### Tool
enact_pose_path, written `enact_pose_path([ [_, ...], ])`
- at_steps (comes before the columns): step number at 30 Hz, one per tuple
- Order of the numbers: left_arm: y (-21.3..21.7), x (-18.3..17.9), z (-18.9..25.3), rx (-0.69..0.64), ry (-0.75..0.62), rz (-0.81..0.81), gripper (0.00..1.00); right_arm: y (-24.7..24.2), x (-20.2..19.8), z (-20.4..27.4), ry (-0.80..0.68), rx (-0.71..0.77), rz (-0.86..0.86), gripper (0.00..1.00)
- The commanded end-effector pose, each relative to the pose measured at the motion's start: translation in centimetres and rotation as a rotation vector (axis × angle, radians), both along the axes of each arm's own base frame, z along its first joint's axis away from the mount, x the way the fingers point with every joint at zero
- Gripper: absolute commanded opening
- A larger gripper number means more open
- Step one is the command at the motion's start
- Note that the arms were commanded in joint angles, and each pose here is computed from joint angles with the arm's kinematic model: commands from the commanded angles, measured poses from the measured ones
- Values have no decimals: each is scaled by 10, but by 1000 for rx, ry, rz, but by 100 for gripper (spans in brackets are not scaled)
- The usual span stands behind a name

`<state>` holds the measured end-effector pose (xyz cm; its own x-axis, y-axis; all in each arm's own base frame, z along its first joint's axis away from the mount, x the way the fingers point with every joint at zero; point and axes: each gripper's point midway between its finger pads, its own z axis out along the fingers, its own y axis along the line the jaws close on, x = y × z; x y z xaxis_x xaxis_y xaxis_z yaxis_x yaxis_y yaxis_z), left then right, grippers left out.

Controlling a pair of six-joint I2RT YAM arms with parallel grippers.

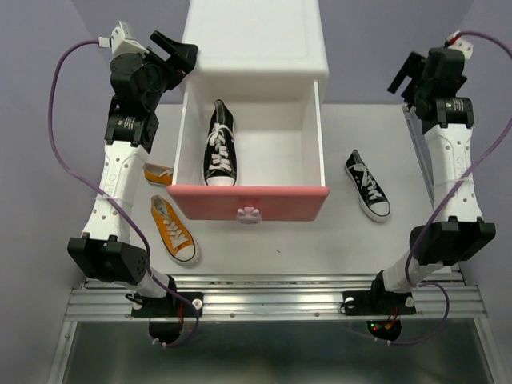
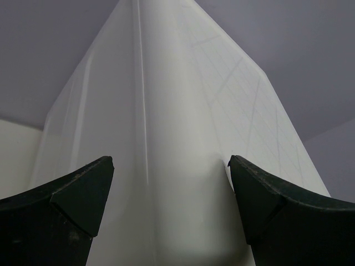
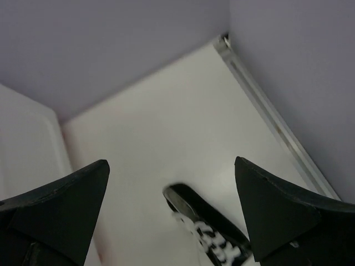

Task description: Place and organize the shoes in the shoe cabinet

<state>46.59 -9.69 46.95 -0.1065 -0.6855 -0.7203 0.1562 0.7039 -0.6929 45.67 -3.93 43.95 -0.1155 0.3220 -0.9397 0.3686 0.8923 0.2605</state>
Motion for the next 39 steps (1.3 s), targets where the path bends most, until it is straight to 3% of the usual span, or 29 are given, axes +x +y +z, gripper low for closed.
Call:
enact_pose_path([
  [1, 24, -5, -138, 207, 424, 45, 95, 13, -26, -117, 374, 16, 198, 100],
  [6, 23, -6, -143, 216, 424, 42, 95, 17, -51, -206, 665, -132, 478, 100],
  [8, 23, -6, -146, 215, 426, 44, 95, 8, -62, -238, 765, -162, 463, 100],
  [15, 24, -9, -155, 219, 441, 45, 95, -12, -63, -284, 880, -225, 410, 100],
  [25, 26, -12, -159, 228, 443, 48, 95, 0, -41, -342, 945, -139, 470, 97],
  [27, 26, -12, -159, 228, 445, 50, 95, 2, -41, -350, 960, -128, 481, 91],
  [30, 26, -10, -159, 228, 444, 51, 95, 8, -44, -362, 985, -87, 498, 71],
  [31, 27, -9, -158, 226, 441, 53, 95, 7, -46, -365, 999, -80, 489, 54],
  [33, 26, -8, -158, 222, 442, 54, 95, 4, -52, -371, 1037, -78, 470, 31],
  [34, 26, -8, -157, 222, 440, 54, 95, 0, -52, -369, 1040, -84, 441, 13],
  [36, 26, -7, -157, 221, 440, 56, 95, -5, -49, -356, 1008, -93, 394, 1],
  [39, 26, -8, -159, 214, 445, 59, 95, -1, -37, -321, 901, -58, 346, 1],
])
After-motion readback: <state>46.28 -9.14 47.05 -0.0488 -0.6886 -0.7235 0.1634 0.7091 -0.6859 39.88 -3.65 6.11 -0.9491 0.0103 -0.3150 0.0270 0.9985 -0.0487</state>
